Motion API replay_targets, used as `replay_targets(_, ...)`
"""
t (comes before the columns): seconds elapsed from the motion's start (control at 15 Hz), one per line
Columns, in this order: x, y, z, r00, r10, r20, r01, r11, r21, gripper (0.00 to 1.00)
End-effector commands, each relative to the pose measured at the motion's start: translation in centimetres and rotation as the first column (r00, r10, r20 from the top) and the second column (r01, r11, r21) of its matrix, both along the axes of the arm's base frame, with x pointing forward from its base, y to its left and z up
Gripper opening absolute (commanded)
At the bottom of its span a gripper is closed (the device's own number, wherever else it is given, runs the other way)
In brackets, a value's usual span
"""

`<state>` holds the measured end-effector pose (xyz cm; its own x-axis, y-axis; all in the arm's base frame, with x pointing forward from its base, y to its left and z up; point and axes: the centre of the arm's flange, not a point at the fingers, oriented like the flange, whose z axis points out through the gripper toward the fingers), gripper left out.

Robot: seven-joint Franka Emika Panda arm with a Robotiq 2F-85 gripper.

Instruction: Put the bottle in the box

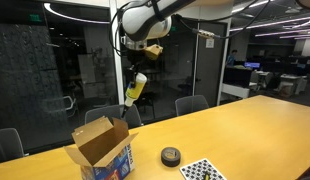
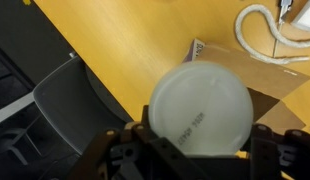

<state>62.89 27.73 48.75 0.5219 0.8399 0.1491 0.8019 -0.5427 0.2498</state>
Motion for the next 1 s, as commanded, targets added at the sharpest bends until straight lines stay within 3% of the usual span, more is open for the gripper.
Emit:
replay_targets(0.0,3.2,2.3,0.2,1.000,0.004,0.005,-0.004,0.993,0.115,0.48)
replay_targets(0.53,4.0,6.3,-5.2,0.993,0.018,-0.116,0.015,0.960,0.279,0.48)
replay_targets(0.93,3.9,7.8,-10.1,0.980,0.029,-0.195,0.038,0.943,0.330,0.48)
